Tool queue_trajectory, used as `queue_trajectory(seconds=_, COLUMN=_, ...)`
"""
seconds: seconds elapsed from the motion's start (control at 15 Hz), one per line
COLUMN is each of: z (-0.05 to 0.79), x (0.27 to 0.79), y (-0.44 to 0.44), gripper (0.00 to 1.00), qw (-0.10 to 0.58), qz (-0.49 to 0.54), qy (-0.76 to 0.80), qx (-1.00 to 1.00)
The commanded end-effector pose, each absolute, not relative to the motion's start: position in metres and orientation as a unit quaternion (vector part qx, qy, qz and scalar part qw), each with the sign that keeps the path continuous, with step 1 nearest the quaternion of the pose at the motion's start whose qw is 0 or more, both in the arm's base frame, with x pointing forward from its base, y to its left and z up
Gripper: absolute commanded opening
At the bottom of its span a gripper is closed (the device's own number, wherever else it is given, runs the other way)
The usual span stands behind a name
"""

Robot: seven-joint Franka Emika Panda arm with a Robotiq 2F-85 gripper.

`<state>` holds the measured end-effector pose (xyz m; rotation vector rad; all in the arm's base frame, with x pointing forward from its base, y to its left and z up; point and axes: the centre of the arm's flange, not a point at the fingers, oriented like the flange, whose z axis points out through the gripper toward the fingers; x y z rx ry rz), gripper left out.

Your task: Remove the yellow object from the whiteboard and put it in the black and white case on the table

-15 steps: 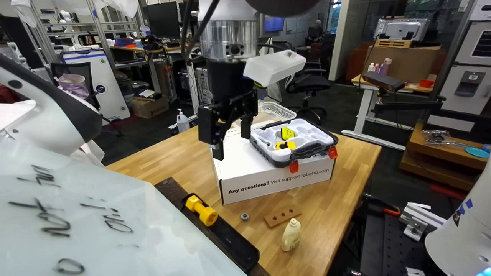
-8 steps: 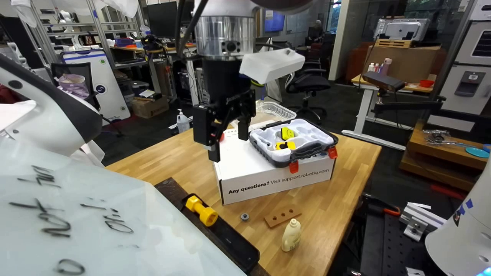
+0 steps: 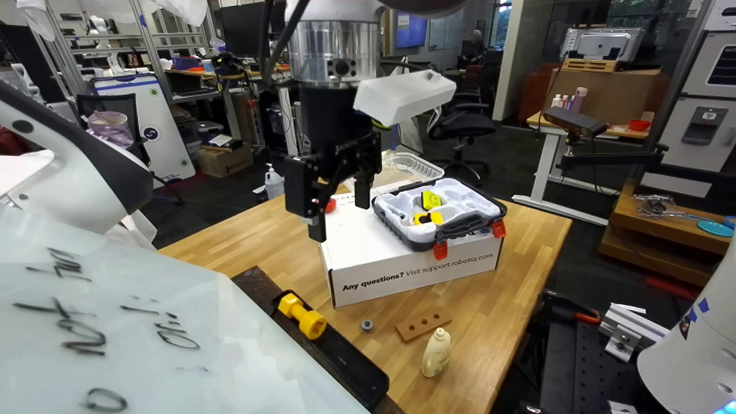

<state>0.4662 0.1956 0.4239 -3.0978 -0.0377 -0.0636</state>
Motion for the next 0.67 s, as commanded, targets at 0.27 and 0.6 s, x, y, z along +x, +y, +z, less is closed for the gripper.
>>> queue_trajectory(seconds=0.27, z=0.417, x=0.483, y=0.222, gripper=1.00, qw=0.031, qz=-0.007, qy=0.009, qx=-0.999)
queue_trajectory(seconds=0.6, z=0.396, x=0.494, y=0.230, gripper=1.00, qw=0.050, qz=-0.005, qy=-0.017, qx=-0.999)
